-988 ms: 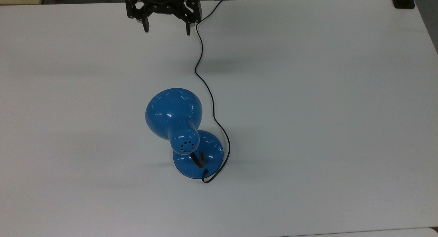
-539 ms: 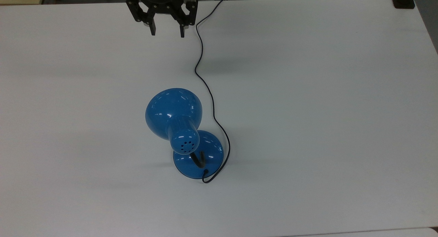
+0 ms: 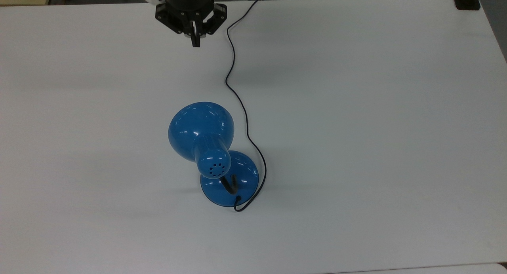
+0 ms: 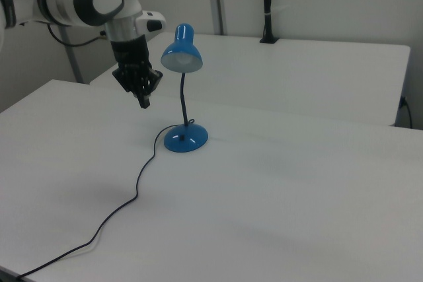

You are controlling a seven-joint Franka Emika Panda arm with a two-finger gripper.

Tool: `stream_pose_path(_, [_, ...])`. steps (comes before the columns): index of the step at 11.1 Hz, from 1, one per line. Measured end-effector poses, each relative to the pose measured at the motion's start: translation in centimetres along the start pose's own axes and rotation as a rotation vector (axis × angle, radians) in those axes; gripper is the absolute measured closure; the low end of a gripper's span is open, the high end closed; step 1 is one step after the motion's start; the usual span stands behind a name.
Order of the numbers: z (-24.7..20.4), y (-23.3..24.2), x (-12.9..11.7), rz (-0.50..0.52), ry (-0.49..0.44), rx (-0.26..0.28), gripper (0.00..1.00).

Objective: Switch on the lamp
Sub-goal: 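Move the gripper down toward the switch on the blue lamp base, then press down on the lamp base switch with the gripper fingertips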

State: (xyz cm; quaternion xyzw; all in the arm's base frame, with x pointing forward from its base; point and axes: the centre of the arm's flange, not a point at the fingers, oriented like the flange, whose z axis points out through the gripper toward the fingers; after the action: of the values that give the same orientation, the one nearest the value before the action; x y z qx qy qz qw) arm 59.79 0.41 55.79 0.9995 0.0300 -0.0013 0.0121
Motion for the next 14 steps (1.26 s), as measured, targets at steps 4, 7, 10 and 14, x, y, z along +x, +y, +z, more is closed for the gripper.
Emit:
stream_pose_path(4, [5.9, -0.9, 1.6, -0.045, 0.044, -0.002, 0.95])
stream_pose_path(7, [11.6, -2.1, 3.7, -0.066, 0.110, -0.005, 0.93])
stream_pose_path(10, [16.6, -2.7, 6.4, -0.075, 0.211, -0.007, 0.91])
stream_pose_path(14, [18.6, -3.7, 8.1, -0.089, 0.324, -0.004, 0.91])
